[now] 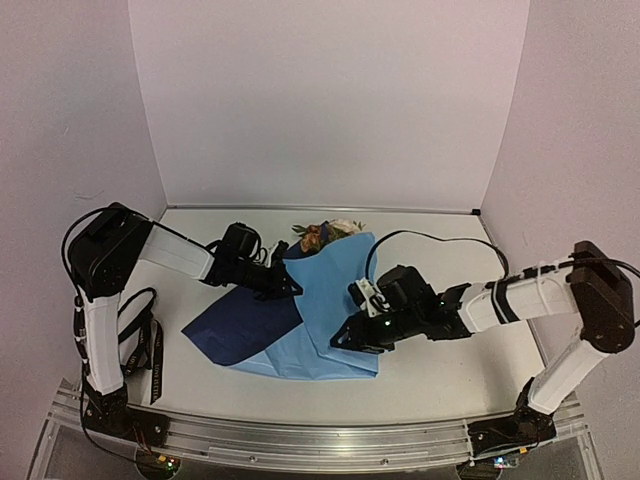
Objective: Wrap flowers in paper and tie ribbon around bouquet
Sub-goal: Fold the one-fourth-folded wrapping paper at the center of the board, then press the fold line of the 2/3-folded wrapping paper.
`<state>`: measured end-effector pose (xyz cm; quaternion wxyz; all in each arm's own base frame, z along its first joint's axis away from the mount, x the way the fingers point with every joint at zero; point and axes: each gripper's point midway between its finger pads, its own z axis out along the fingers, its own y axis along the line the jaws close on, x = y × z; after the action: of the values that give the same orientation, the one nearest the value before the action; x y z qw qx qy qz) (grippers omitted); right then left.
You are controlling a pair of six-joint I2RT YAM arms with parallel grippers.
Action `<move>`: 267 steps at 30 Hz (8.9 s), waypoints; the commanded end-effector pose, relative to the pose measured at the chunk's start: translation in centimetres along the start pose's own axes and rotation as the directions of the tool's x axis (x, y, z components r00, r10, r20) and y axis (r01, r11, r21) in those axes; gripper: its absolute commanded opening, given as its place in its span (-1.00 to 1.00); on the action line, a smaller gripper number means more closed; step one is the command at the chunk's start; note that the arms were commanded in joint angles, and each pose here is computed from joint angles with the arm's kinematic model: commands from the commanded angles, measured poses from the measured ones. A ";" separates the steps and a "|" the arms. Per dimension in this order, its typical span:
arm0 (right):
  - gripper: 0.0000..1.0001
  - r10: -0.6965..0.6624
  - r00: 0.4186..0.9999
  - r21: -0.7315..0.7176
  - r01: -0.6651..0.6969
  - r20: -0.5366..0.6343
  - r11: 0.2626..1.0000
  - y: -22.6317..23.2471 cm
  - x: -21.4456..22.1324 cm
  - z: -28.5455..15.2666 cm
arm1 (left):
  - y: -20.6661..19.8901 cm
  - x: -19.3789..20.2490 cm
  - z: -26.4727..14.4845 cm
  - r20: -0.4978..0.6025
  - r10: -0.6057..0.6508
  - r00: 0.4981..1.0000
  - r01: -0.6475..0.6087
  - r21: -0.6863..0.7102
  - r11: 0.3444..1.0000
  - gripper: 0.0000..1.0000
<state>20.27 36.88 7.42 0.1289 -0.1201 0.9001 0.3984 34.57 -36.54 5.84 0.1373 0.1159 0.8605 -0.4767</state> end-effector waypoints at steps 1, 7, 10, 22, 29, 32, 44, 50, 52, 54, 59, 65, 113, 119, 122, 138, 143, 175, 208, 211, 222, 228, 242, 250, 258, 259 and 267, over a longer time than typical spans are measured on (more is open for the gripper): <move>-0.25 -0.067 0.996 0.112 0.061 0.054 0.992 -2.5 1.0 -3.1 | -2.4 -1.9 -1.8 0.067 0.065 0.996 -0.066 0.015 0.998 -1.00; -0.04 -0.262 0.965 0.399 0.230 0.027 0.888 -7.1 4.1 -6.7 | -2.7 -1.8 -2.0 0.061 0.065 0.996 -0.066 0.014 0.998 -1.00; -0.11 -0.290 0.956 0.475 0.237 0.039 0.847 -8.7 4.2 -7.1 | -2.5 -1.7 -2.0 0.055 0.062 0.997 -0.062 0.007 0.998 -1.00; -0.42 -0.261 0.962 0.471 0.192 0.084 0.861 -8.2 3.2 -5.5 | -1.9 -1.4 -2.5 0.053 0.057 0.997 -0.055 -0.041 0.998 -0.99; -0.30 -0.288 0.953 0.461 0.217 0.090 0.861 -7.1 3.1 -5.3 | -1.8 -1.2 -2.6 0.052 0.059 0.997 -0.056 -0.049 0.997 -1.00; -0.29 -0.286 0.955 0.460 0.222 0.075 0.860 -7.0 3.1 -4.8 | -1.8 -1.1 -2.7 0.050 0.060 0.997 -0.058 -0.053 0.997 -1.00; -0.30 -0.237 0.971 0.473 0.203 0.013 0.858 -8.4 4.5 -2.7 | -1.3 -1.3 -3.0 0.060 0.062 0.996 -0.056 -0.093 0.994 -1.00; -0.29 -0.233 0.972 0.472 0.209 -0.008 0.856 -8.6 5.3 -2.2 | -0.9 -1.6 -3.2 0.073 0.056 0.996 -0.047 -0.120 0.992 -1.00; -0.28 -0.231 0.973 0.472 0.206 -0.006 0.857 -8.7 5.5 -2.2 | -0.9 -1.7 -3.3 0.079 0.055 0.995 -0.044 -0.127 0.991 -1.00; -0.27 -0.228 0.974 0.475 0.205 -0.009 0.856 -8.9 5.8 -2.3 | -0.7 -1.8 -3.3 0.082 0.053 0.995 -0.041 -0.138 0.990 -1.00; -0.32 -0.208 0.978 0.477 0.185 -0.006 0.859 -9.5 6.3 -2.1 | -0.5 -1.7 -3.1 0.074 0.048 0.996 -0.037 -0.140 0.989 -1.00; -0.31 -0.222 0.974 0.418 0.180 0.053 0.891 -7.4 5.4 -3.6 | -1.1 -1.4 -2.8 0.049 0.066 0.997 -0.060 -0.106 0.993 -1.00; -0.87 0.151 0.977 0.057 -0.162 0.151 0.985 -6.2 3.0 2.7 | -13.4 8.3 0.6 -0.145 0.362 0.921 -0.378 -0.104 0.920 -0.32; -0.87 0.149 0.977 0.061 -0.160 0.152 0.985 -6.3 3.0 2.7 | -12.5 11.9 3.6 -0.216 0.310 0.926 -0.322 -0.023 0.946 -0.58; -0.88 0.151 0.977 0.061 -0.161 0.152 0.985 -6.4 3.0 2.7 | -11.5 13.0 4.1 -0.228 0.275 0.934 -0.285 -0.012 0.958 -0.61; -0.86 0.171 0.973 0.041 -0.179 0.152 0.983 -5.8 2.8 2.6 | -3.5 17.5 4.6 -0.329 0.160 0.931 -0.239 -0.214 0.947 -0.81; -0.81 0.176 0.972 0.022 -0.181 0.159 0.983 -5.3 2.9 1.7 | -0.6 18.3 4.5 -0.364 0.124 0.923 -0.253 -0.331 0.909 -0.84; -0.58 0.382 0.894 -0.168 -0.350 0.233 0.922 -4.2 -4.2 -0.2 | 1.8 19.0 4.0 -0.408 0.103 0.907 -0.289 -0.424 0.859 -0.95; -0.48 0.673 0.603 -0.280 -0.619 0.429 0.734 -17.5 -19.6 -1.1 | 1.9 19.2 3.7 -0.443 0.118 0.889 -0.322 -0.421 0.848 -1.00; -0.48 0.671 0.602 -0.273 -0.622 0.432 0.734 -17.8 -21.1 -1.3 | 1.8 19.2 3.6 -0.446 0.123 0.887 -0.328 -0.421 0.846 -1.00; -0.48 0.659 0.631 -0.192 -0.646 0.409 0.738 -19.8 -25.9 -0.8 | 1.6 19.2 3.4 -0.452 0.133 0.882 -0.339 -0.414 0.845 -1.00; -0.46 0.604 0.701 -0.078 -0.627 0.379 0.775 -20.2 -27.2 -2.1 | 1.6 19.3 3.1 -0.456 0.136 0.879 -0.344 -0.410 0.845 -1.00; -0.32 0.402 0.887 -0.012 -0.410 0.228 0.912 -9.8 -15.6 -6.8 | -0.6 17.7 1.5 -0.427 0.221 0.877 -0.388 -0.358 0.849 -1.00; -0.47 0.213 0.970 -0.034 -0.211 0.121 0.977 -2.7 -7.8 -2.1 | -3.3 15.8 0.3 -0.370 0.270 0.889 -0.388 -0.295 0.873 -0.94; -0.65 0.126 0.992 -0.067 -0.127 -0.014 0.990 1.7 -4.0 4.0 | -5.9 15.4 -1.9 -0.267 0.192 0.944 -0.264 -0.268 0.926 -0.84; -0.67 0.125 0.992 -0.072 -0.127 -0.022 0.989 2.0 -3.8 4.5 | -5.9 15.5 -2.3 -0.258 0.169 0.951 -0.238 -0.268 0.934 -0.84; -0.72 0.125 0.988 -0.043 -0.130 -0.095 0.991 1.6 -1.2 7.3 | -4.2 18.3 -6.4 -0.170 -0.081 0.982 0.017 -0.347 0.938 -0.70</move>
<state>21.18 42.22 4.15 0.0491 -0.0832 0.9054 0.4135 16.12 -34.11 5.72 0.0842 0.1997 0.9276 -0.3043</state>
